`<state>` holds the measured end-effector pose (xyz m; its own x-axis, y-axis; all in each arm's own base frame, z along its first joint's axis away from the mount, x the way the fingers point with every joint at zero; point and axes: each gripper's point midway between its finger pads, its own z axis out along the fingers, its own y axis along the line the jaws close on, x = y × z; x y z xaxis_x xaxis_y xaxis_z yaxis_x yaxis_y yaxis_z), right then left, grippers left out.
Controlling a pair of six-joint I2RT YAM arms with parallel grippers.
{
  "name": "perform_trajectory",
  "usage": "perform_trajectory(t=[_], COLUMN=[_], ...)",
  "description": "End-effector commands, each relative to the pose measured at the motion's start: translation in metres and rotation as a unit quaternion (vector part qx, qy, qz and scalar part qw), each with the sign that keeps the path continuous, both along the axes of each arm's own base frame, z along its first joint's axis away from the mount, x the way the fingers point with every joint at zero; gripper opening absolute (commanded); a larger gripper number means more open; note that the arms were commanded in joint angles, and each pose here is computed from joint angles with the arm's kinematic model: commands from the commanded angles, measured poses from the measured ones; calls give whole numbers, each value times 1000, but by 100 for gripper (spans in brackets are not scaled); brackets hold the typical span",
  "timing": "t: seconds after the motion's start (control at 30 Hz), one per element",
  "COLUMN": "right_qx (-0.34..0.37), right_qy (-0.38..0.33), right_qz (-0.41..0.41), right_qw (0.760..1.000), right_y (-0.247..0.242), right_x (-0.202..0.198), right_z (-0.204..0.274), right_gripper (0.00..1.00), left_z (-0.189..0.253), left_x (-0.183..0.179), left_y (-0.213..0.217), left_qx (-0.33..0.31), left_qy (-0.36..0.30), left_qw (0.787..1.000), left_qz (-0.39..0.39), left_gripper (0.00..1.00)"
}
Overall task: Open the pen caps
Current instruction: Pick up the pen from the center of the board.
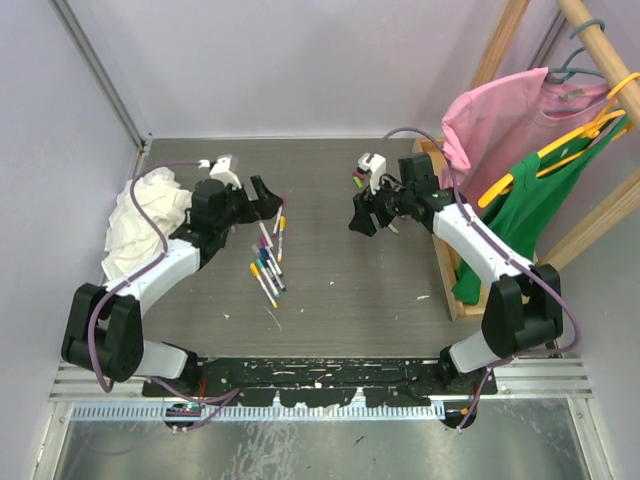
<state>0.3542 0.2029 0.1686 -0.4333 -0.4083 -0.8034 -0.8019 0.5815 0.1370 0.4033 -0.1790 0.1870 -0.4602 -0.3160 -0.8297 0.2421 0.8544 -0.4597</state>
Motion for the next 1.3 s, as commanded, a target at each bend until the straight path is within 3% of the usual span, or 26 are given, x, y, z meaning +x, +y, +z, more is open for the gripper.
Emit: perform_trajectory(t=[0.0,0.13,0.33,0.5,0.6,0.9,1.0,1.27], right_qx=[59,78,82,69,58,51,52,53], right_qy=[-51,-72,-73,-38,-34,-27,-26,-26], right_qz=[46,85,98,86,72,48,46,42], right_qw=[996,991,989,993,995,997,997,997], right_y=[12,14,12,11,8,1,1,-2], right_x=[-25,-50,-57,-51,-46,-38,-37,-35], right_z=[39,38,37,24,21,14,14,15], right_gripper=[71,72,75,75,74,74,74,74], left_z=[1,-6,-41,-61,-73,-101,-109,-124], left_x=[-25,-46,-75,-84,-83,-66,-53,-26], left_y=[4,8,13,9,1,-23,-25,-31], left_qx=[-44,-36,71,108,120,229,266,338], left_qy=[14,45,75,97,120,158,161,170], left_qw=[999,998,994,988,984,957,946,921], left_qz=[-12,-8,34,56,60,86,94,89], left_gripper=[98,100,95,77,67,57,49,47])
